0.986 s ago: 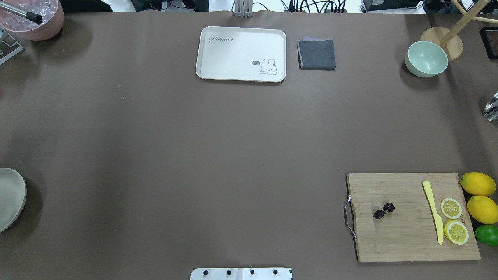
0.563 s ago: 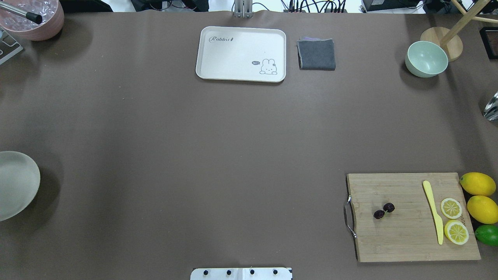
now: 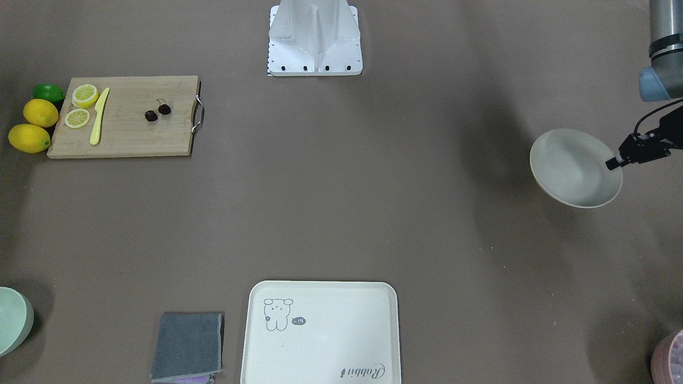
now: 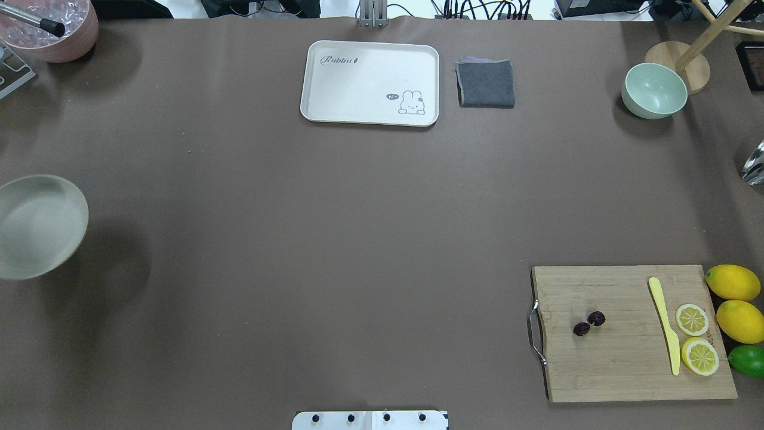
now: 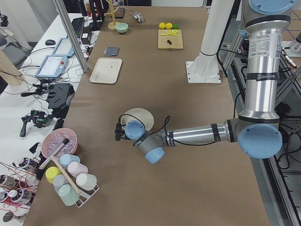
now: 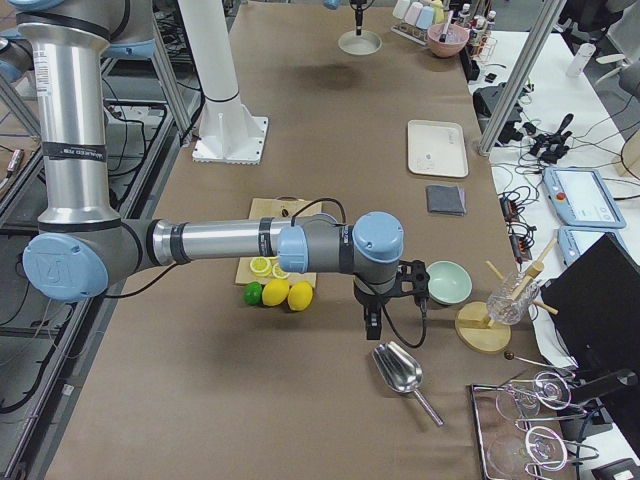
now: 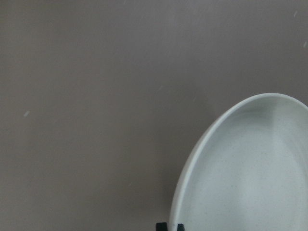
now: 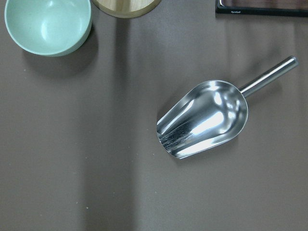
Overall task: Place red cherry on plate
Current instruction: 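Grasp the white plate rim with the left gripper and slide it toward table center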
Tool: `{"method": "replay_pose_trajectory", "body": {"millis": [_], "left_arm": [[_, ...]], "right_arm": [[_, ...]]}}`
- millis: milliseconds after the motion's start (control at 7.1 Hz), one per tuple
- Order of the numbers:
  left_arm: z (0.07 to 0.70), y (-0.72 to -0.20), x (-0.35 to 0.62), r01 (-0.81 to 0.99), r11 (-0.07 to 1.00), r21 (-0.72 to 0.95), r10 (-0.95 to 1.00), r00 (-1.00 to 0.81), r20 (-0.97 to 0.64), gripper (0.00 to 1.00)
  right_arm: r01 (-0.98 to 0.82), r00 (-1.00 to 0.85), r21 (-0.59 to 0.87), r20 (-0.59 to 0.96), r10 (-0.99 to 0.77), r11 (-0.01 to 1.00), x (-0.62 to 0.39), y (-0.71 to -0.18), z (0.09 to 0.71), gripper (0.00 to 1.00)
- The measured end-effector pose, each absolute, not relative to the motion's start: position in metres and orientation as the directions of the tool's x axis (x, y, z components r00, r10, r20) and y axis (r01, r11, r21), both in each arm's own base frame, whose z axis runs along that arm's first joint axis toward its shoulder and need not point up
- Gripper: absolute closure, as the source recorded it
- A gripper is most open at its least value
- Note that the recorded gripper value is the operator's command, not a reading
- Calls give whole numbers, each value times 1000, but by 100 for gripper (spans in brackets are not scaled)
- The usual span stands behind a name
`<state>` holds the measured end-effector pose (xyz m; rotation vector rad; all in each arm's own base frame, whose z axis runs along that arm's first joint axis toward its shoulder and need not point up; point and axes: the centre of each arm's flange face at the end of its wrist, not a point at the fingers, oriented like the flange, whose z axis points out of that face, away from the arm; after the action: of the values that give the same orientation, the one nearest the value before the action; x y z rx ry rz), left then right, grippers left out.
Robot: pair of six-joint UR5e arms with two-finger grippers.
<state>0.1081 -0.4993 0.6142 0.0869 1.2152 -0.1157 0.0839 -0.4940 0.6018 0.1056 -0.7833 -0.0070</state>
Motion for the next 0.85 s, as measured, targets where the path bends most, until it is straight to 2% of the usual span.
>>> {"method": "replay_pose_trajectory", "body": {"millis": [282, 845], "left_arm": [[532, -521, 189, 206, 976, -74, -137, 309, -941, 100], [375, -494, 385, 283, 938, -199, -272, 248, -930, 100]], "right_arm": [[-32, 700, 115, 712, -60, 993, 83, -494, 594, 0], [-27, 685, 134, 724, -79, 991, 80, -494, 584, 0]]}}
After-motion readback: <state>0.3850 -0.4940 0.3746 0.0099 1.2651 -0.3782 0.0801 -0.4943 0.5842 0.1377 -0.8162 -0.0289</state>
